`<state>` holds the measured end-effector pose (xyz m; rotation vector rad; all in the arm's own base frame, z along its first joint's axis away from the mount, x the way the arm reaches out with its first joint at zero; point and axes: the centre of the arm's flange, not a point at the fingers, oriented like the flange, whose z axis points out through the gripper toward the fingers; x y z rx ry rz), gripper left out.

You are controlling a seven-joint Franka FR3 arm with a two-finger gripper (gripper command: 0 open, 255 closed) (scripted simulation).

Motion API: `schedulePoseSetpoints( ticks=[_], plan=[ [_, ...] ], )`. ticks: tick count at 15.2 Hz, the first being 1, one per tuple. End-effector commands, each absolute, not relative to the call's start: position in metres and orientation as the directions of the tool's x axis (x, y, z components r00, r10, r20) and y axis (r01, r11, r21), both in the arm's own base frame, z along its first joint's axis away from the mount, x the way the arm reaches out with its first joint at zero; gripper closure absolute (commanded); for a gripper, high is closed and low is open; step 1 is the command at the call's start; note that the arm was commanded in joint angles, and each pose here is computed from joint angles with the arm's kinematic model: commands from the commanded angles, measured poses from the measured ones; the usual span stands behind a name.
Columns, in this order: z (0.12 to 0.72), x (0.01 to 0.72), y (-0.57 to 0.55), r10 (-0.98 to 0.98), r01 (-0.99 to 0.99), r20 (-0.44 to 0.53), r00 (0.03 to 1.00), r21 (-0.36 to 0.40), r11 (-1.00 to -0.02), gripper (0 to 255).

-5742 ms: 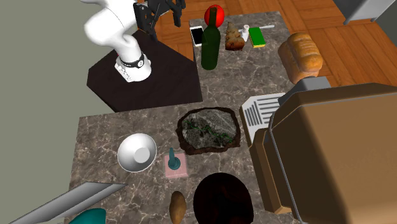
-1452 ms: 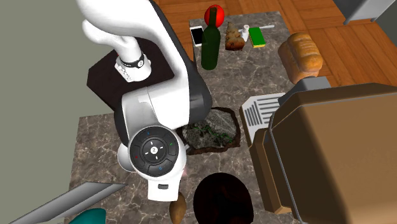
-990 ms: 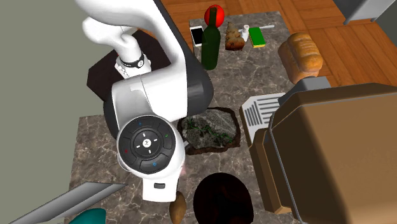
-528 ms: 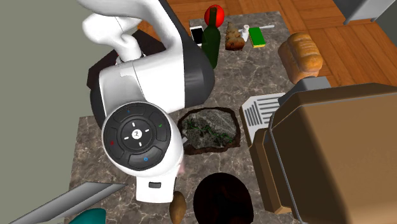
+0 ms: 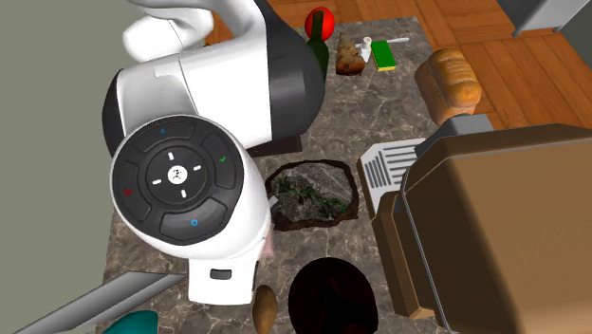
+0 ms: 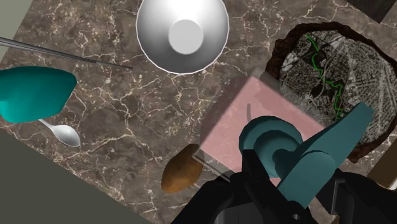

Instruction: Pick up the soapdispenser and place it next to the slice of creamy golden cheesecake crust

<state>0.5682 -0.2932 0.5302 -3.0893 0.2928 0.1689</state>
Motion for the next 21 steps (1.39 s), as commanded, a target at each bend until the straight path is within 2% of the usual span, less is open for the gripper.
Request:
schedulePoseSetpoints(
  ticks=[1,21],
  plan=[
    [0.540,0.568,-0.293,-0.185,-0.189,-0.111,0.976,-0.023,-0.982,255],
    [0.635,0.569,-0.280,-0.185,-0.189,-0.111,0.976,-0.023,-0.982,255]
  ],
)
